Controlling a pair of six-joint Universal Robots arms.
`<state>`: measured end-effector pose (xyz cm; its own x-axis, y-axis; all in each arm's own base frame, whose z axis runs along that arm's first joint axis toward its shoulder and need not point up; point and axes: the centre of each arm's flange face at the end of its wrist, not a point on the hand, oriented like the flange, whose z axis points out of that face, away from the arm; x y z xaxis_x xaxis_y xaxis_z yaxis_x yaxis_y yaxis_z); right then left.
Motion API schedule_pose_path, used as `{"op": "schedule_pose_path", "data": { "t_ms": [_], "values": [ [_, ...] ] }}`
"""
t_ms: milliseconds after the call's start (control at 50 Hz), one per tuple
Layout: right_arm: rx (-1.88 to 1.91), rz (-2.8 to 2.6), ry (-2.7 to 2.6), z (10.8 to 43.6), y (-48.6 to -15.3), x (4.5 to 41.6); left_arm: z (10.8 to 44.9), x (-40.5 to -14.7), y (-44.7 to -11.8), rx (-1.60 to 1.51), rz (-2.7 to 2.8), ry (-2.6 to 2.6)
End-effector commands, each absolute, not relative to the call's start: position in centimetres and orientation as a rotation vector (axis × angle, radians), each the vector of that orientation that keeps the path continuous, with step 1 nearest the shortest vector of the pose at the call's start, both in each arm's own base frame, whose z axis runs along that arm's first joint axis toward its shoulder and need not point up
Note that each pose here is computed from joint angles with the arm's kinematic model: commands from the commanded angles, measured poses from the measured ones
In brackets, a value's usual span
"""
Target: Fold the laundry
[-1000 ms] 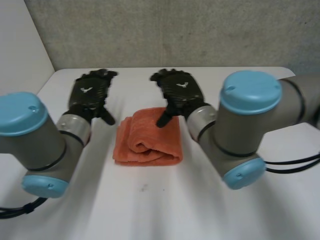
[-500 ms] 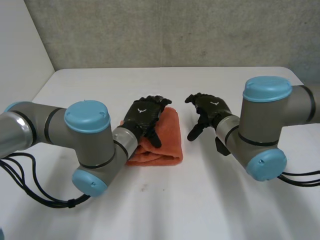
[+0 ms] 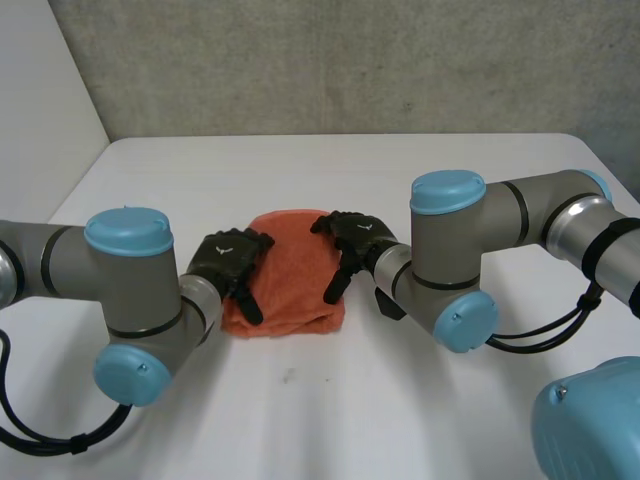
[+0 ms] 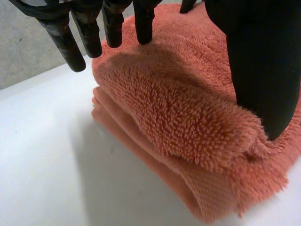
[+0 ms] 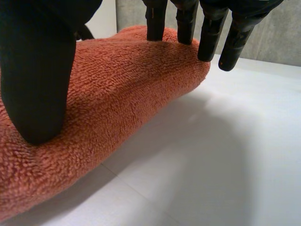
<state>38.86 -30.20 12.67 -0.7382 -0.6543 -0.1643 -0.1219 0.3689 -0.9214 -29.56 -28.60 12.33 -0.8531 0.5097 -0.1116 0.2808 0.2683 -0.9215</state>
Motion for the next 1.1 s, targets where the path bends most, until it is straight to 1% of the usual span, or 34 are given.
{"op": "schedule_pose_path", "data": {
  "t_ms": [20,80,120,140,160,180,220,240,280,300,320,340,360,380,400,440,460,480,500,520,540,560,600,620,640,660,700,760,820,940,1100],
  "values": [
    [-0.681,-1.352,2.142,12.1,-30.4,38.9,12.0,-29.2,-28.2,-0.758,1.607,-2.349],
    [-0.712,-1.356,2.151,12.5,-30.4,38.9,12.6,-28.9,-28.1,-0.748,1.623,-2.343],
    [-0.740,-1.401,2.127,14.0,-30.4,38.9,14.1,-28.8,-28.1,-0.734,1.667,-2.314],
    [-0.741,-1.401,2.126,14.0,-30.4,38.9,14.1,-28.8,-28.1,-0.734,1.668,-2.313],
    [-0.746,-1.439,2.101,15.5,-30.4,38.9,15.4,-28.8,-28.1,-0.727,1.704,-2.281],
    [-0.746,-1.440,2.100,15.5,-30.4,38.9,15.4,-28.8,-28.1,-0.727,1.704,-2.281],
    [-0.731,-1.514,2.038,19.1,-30.1,38.6,18.2,-28.8,-28.0,-0.701,1.784,-2.207],
    [-0.731,-1.514,2.038,19.1,-30.1,38.6,18.2,-28.8,-28.0,-0.701,1.784,-2.207],
    [-0.686,-1.604,1.995,22.5,-30.0,37.7,21.5,-28.9,-27.7,-0.672,1.876,-2.114],
    [-0.686,-1.605,1.995,22.5,-30.0,37.7,21.5,-28.9,-27.7,-0.672,1.876,-2.114],
    [-0.656,-1.668,1.966,24.4,-29.8,37.2,23.1,-28.8,-27.7,-0.656,1.921,-2.068],
    [-0.617,-1.736,1.943,26.1,-29.7,36.4,23.1,-28.8,-27.7,-0.656,1.922,-2.068],
    [-0.617,-1.736,1.943,26.2,-29.7,36.4,24.7,-28.7,-27.5,-0.641,1.968,-2.023],
    [-0.566,-1.811,1.924,27.8,-29.7,35.3,26.3,-28.5,-27.4,-0.625,2.013,-1.979],
    [-0.566,-1.812,1.924,27.8,-29.7,35.3,26.3,-28.5,-27.4,-0.625,2.014,-1.978],
    [-0.454,-1.973,1.883,30.7,-30.3,32.2,29.0,-28.1,-27.0,-0.580,2.080,-1.903],
    [-0.454,-1.974,1.883,30.7,-30.3,32.2,29.0,-28.1,-27.0,-0.580,2.080,-1.903],
    [-0.403,-2.043,1.855,31.9,-30.5,30.6,30.3,-27.5,-26.8,-0.544,2.112,-1.872],
    [-0.366,-2.107,1.811,33.2,-30.3,29.3,30.3,-27.5,-26.8,-0.543,2.112,-1.872],
    [-0.366,-2.108,1.811,33.2,-30.3,29.3,31.6,-26.6,-26.8,-0.497,2.139,-1.852],
    [-0.341,-2.160,1.766,34.6,-29.7,28.2,32.7,-25.6,-26.9,-0.444,2.161,-1.831],
    [-0.341,-2.161,1.765,34.6,-29.7,28.1,32.8,-25.6,-26.9,-0.443,2.161,-1.831],
    [-0.334,-2.247,1.757,35.9,-28.7,25.8,33.8,-23.8,-27.1,-0.339,2.152,-1.847],
    [-0.334,-2.247,1.757,35.9,-28.7,25.8,33.8,-23.7,-27.1,-0.339,2.151,-1.847],
    [-0.339,-2.278,1.790,35.8,-28.7,24.7,33.8,-23.0,-27.2,-0.297,2.129,-1.877],
    [-0.350,-2.300,1.818,35.6,-28.6,23.8,33.8,-22.9,-27.2,-0.296,2.129,-1.877],
    [-0.369,-2.308,1.844,35.2,-28.3,23.4,33.4,-22.2,-26.9,-0.255,2.049,-1.941],
    [-0.398,-2.301,1.890,34.4,-27.8,22.9,33.0,-22.3,-26.4,-0.260,1.963,-1.969],
    [-0.417,-2.274,1.918,33.8,-27.6,22.8,32.8,-22.5,-26.1,-0.279,1.908,-1.969],
    [-0.468,-2.210,1.938,33.6,-27.2,23.1,32.7,-22.6,-25.9,-0.288,1.896,-1.965],
    [-0.492,-2.167,1.953,33.5,-27.3,23.0,33.4,-22.8,-25.3,-0.297,1.918,-1.930]
  ]
}}
